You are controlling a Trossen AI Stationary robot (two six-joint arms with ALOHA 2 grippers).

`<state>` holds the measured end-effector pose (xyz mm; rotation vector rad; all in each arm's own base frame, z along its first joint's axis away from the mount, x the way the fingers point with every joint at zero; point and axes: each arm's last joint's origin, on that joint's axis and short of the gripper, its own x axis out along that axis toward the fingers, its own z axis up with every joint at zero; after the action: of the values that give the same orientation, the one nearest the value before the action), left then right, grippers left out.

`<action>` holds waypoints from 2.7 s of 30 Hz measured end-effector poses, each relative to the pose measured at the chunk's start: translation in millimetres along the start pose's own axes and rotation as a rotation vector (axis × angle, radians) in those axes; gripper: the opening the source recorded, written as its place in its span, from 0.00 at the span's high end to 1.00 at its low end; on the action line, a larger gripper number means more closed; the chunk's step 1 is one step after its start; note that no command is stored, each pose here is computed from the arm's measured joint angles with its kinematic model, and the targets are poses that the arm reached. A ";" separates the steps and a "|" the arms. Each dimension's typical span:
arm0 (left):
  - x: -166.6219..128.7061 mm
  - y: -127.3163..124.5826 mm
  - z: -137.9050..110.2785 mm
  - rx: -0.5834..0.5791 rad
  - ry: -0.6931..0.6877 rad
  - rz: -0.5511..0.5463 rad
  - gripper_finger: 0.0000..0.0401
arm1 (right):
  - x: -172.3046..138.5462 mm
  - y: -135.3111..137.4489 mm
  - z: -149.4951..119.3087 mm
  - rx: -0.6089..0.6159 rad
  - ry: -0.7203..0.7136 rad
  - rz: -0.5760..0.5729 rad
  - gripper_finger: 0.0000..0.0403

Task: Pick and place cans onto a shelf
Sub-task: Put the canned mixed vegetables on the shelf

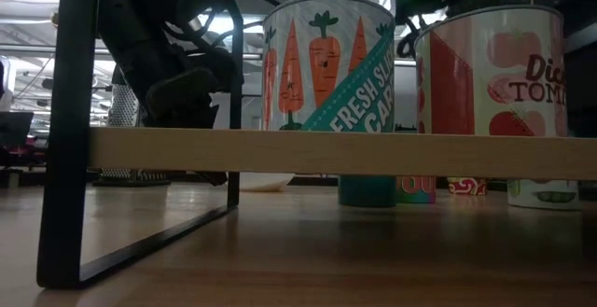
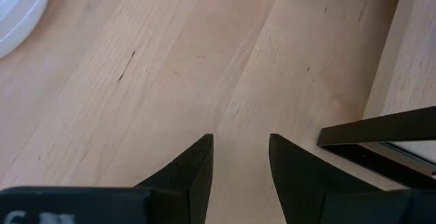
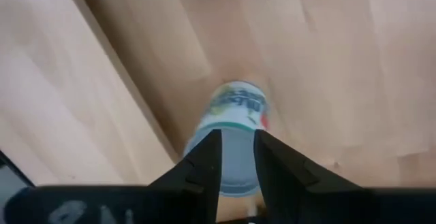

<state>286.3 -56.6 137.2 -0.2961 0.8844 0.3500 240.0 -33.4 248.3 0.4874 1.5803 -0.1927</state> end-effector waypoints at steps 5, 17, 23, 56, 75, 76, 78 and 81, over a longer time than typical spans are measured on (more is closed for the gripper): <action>0.0 0.0 0.0 0.000 0.000 0.000 0.66 | 2.3 12.2 -1.7 0.174 -0.011 0.009 0.78; 0.0 -0.1 -0.1 0.001 0.000 0.000 0.66 | 9.1 42.7 -13.8 0.414 -0.072 -0.093 0.78; 0.0 -0.1 -0.1 0.002 0.000 0.000 0.66 | 16.5 45.5 -19.0 0.466 -0.083 -0.145 0.78; -0.2 0.8 3.7 0.031 -0.077 0.070 0.66 | 53.0 32.7 -27.0 0.322 -0.038 -0.188 0.97; -73.1 6.8 38.6 0.186 -0.339 0.010 0.66 | -13.6 55.2 -14.3 -0.067 -0.088 -0.115 0.99; -77.7 7.8 39.7 0.197 -0.351 0.007 0.66 | -20.6 56.5 -14.6 -0.083 -0.092 -0.113 0.99; -86.5 9.2 42.5 0.214 -0.382 -0.002 0.66 | -34.2 61.8 -13.9 -0.142 -0.127 -0.097 0.99; -98.4 12.0 45.1 0.228 -0.415 -0.012 0.66 | -54.2 72.9 -13.4 -0.255 -0.202 -0.068 0.99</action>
<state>255.3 -45.2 241.0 -0.0143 0.5065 0.2823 258.4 26.9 315.0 0.2088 1.3998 -0.0868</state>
